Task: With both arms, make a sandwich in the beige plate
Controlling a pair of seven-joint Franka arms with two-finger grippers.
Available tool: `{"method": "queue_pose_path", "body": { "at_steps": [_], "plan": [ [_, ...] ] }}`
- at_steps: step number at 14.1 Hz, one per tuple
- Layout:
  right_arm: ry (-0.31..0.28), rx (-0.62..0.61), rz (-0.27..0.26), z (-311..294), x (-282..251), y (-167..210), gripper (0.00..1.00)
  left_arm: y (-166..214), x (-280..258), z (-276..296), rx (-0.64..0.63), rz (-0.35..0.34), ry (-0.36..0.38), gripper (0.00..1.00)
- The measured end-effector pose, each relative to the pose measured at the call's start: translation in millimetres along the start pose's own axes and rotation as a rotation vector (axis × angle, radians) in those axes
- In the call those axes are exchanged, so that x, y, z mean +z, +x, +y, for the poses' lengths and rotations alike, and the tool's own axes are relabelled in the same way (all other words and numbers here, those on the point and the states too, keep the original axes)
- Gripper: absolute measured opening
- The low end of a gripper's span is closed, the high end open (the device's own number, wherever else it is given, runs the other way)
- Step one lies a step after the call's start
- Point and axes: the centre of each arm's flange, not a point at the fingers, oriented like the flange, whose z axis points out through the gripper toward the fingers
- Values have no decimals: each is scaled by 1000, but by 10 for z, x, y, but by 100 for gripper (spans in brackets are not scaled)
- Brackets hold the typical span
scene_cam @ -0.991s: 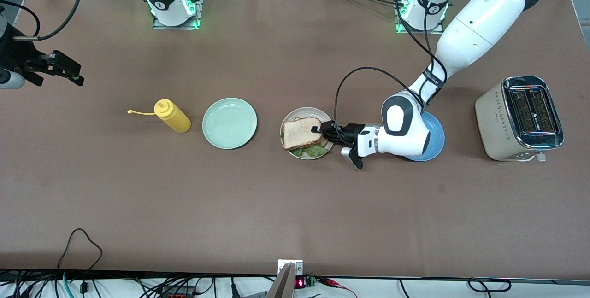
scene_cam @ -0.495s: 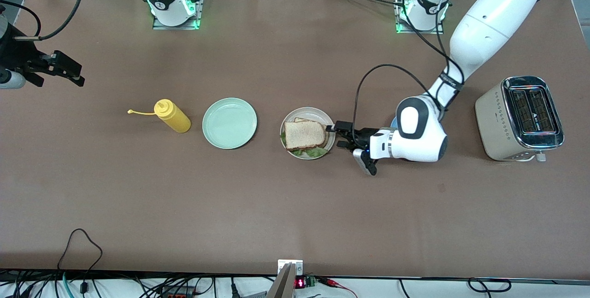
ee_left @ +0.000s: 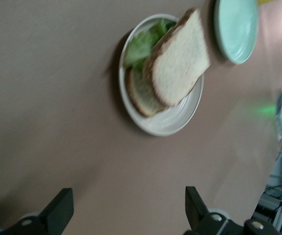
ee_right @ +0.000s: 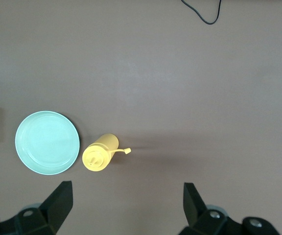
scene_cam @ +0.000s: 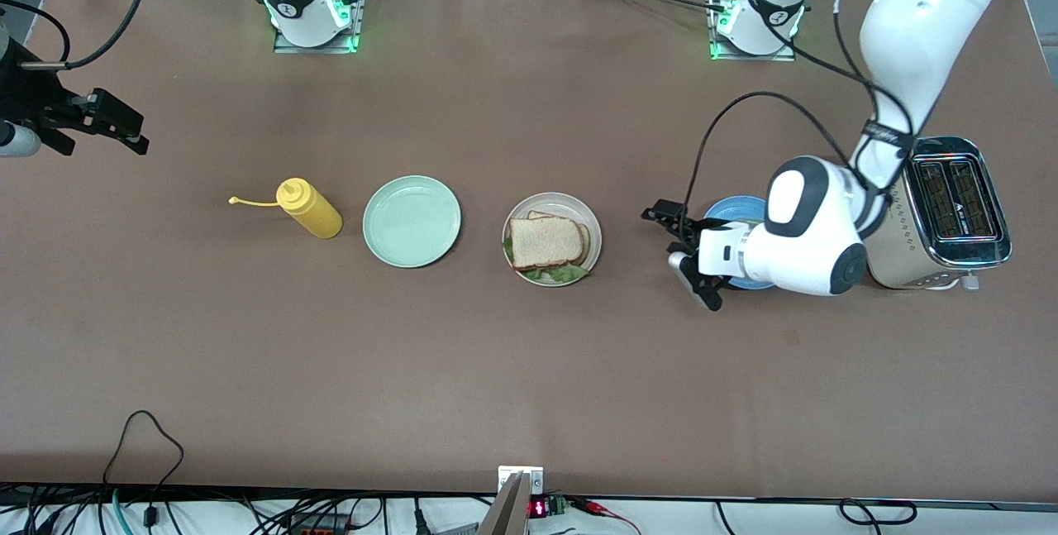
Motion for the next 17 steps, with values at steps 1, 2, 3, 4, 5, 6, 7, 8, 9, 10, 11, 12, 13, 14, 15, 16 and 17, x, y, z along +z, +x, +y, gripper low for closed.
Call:
{"method": "queue_pose_path", "body": {
  "at_steps": [1, 2, 3, 4, 5, 6, 7, 8, 9, 10, 11, 12, 13, 14, 15, 16, 17],
  "plan": [
    [0, 0, 2, -2, -11, 2, 100, -41, -137, 42, -18, -44, 52, 100],
    [0, 0, 3, -2, -16, 2, 100, -77, -268, 78, -44, -79, 105, 100],
    [0, 0, 4, -3, -17, 3, 100, -114, -396, 115, -74, -109, 157, 100],
    [0, 0, 4, -2, -18, 3, 100, -150, -530, 158, -103, -131, 210, 100],
    [0, 0, 5, -3, -22, 3, 100, -187, -677, 222, -129, -148, 264, 100],
    [0, 0, 6, -4, -28, 4, 100, -226, -830, 309, -159, -163, 319, 100],
    [0, 0, 8, -4, -35, 5, 100, -272, -1001, 420, -193, -172, 377, 100],
    [0, -1, 9, -4, -41, 7, 100, -333, -1197, 556, -231, -176, 436, 100],
    [0, -1, 11, -4, -44, 8, 100, -399, -1397, 693, -259, -171, 489, 100],
    [0, -1, 11, -5, -45, 8, 100, -465, -1586, 817, -279, -161, 529, 100],
    [0, -1, 11, -6, -45, 9, 100, -530, -1768, 929, -295, -146, 556, 100],
    [0, -1, 11, -8, -45, 9, 100, -590, -1927, 1013, -309, -126, 575, 100],
    [0, -2, 11, -10, -45, 8, 100, -661, -2076, 1054, -326, -104, 594, 100],
    [0, -2, 11, -11, -45, 9, 100, -740, -2212, 1065, -347, -82, 614, 100],
    [0, -2, 11, -12, -45, 8, 100, -820, -2341, 1072, -370, -54, 626, 100],
    [0, -2, 11, -13, -45, 8, 100, -906, -2474, 1074, -394, -13, 621, 100],
    [0, -2, 11, -13, -45, 8, 100, -998, -2603, 1063, -416, 42, 617, 100]
  ]
}}
